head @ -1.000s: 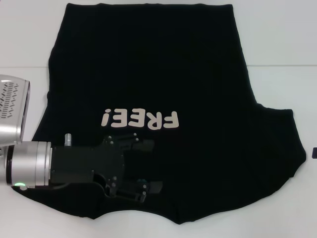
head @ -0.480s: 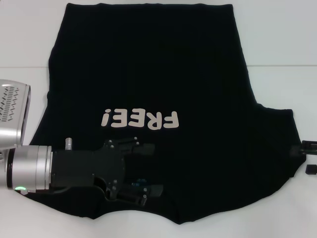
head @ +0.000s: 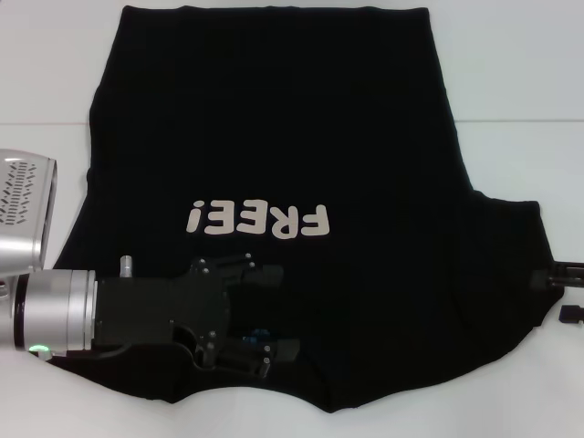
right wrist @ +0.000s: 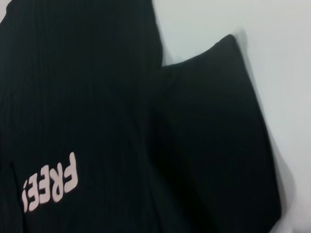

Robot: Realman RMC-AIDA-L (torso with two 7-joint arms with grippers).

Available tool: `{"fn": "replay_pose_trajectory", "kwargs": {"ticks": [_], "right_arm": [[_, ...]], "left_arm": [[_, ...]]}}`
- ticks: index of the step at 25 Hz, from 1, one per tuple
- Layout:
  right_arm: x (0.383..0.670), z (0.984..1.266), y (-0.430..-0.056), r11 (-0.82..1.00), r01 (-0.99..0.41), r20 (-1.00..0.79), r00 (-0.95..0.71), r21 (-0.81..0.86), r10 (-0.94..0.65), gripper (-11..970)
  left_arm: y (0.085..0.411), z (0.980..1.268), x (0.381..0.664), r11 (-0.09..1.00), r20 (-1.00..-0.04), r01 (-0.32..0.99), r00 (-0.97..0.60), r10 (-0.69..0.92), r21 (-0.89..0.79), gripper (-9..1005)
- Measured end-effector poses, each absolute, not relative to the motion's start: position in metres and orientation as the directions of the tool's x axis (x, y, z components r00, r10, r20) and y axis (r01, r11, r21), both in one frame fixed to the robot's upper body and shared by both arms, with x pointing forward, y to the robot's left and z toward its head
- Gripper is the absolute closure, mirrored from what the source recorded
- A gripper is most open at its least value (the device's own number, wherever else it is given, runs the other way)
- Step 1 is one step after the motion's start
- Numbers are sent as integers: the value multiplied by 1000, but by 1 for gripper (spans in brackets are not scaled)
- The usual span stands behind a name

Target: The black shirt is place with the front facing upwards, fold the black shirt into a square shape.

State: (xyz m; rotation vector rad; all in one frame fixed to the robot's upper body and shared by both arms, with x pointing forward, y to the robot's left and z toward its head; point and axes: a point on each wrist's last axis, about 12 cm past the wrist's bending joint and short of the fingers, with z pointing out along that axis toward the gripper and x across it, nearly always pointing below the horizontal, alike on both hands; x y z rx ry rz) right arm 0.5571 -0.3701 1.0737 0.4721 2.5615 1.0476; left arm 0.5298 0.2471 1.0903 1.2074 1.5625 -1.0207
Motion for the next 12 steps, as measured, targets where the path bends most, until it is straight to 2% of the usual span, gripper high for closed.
{"fn": "replay_pose_trajectory", "kwargs": {"ticks": [12], "right_arm": [[564, 1074, -365, 675, 174, -197, -879, 717, 435, 213]], "left_arm": [[247, 1090, 530, 192, -961, 977, -136, 240, -91, 49]]}}
